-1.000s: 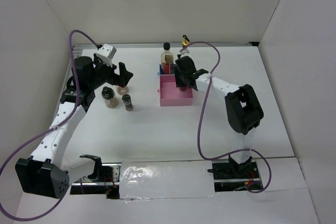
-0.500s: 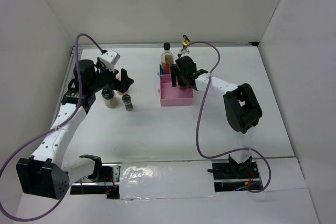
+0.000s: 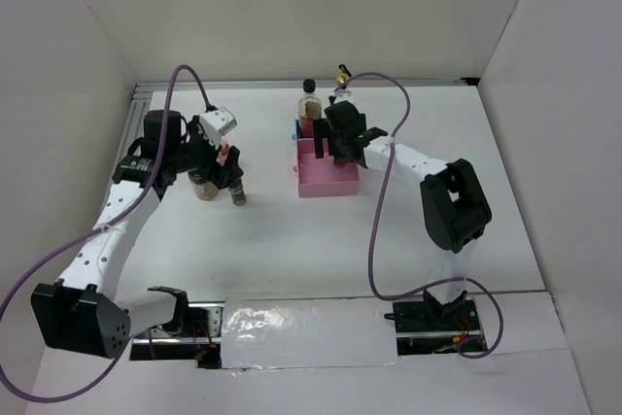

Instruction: Organize the condiment bottles

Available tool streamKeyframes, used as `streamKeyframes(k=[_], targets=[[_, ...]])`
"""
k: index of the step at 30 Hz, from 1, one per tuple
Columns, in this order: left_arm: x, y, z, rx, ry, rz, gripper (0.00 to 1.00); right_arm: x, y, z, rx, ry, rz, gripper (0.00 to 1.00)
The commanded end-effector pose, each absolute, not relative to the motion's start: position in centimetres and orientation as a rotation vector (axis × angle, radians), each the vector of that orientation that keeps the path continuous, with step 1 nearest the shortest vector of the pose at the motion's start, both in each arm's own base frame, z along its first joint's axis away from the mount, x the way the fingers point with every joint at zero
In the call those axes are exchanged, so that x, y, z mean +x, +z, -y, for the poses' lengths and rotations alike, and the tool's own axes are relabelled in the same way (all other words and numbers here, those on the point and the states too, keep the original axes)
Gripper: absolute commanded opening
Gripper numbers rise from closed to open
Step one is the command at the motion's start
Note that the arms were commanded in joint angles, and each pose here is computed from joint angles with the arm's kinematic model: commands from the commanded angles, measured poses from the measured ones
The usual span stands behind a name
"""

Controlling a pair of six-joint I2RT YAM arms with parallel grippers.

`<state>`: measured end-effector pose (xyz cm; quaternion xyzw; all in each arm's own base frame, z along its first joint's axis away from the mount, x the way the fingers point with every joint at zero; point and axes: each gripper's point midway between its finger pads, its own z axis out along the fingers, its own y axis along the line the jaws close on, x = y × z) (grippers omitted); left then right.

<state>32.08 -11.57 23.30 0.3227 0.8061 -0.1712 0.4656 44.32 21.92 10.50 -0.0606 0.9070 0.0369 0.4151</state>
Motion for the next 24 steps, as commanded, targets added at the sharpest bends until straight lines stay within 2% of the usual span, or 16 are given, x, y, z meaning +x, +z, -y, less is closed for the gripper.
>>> streamKeyframes(k=[1, 6, 9, 11, 12, 15, 16, 17, 18, 21, 24], targets=[[30.8, 21.9, 11.2, 0.872, -0.397, -2.049, 0.97, 44.2, 15.3, -22.5, -0.122, 0.124, -2.187, 1.00], [30.8, 18.8, 10.6, 0.859, -0.388, -2.210, 0.94, 43.4, 17.6, -22.6, -0.107, 0.146, -2.155, 1.00], [31.2, 17.7, 10.1, 0.851, -0.357, -2.260, 0.94, 42.5, 18.7, -21.8, -0.080, 0.143, -2.144, 0.93], [31.8, 17.3, 9.7, 0.854, -0.320, -2.259, 0.94, 41.7, 18.1, -20.8, -0.051, 0.133, -2.158, 0.77], [31.9, 16.8, 9.7, 0.857, -0.317, -2.270, 0.93, 41.2, 18.6, -20.4, -0.044, 0.148, -2.152, 0.66], [32.0, 16.2, 9.8, 0.857, -0.328, -2.294, 0.92, 40.4, 17.6, -18.9, -0.015, 0.166, -2.180, 0.48], [32.0, 16.0, 9.9, 0.856, -0.334, -2.300, 0.92, 40.2, 17.5, -18.6, -0.002, 0.172, -2.188, 0.34], [32.0, 15.9, 9.9, 0.853, -0.338, -2.304, 0.92, 40.0, 16.6, -17.3, 0.025, 0.155, -2.218, 0.27], [31.9, 15.9, 10.0, 0.853, -0.346, -2.306, 0.91, 40.0, 16.3, -16.8, 0.049, 0.158, -2.227, 0.15], [31.5, 15.4, 10.2, 0.859, -0.371, -2.320, 0.91, 40.0, 14.8, -15.0, 0.094, 0.169, -2.259, 0.00], [31.1, 15.2, 10.4, 0.868, -0.398, -2.328, 0.91, 40.2, 12.7, -14.2, 0.108, 0.126, -2.304, 0.00]])
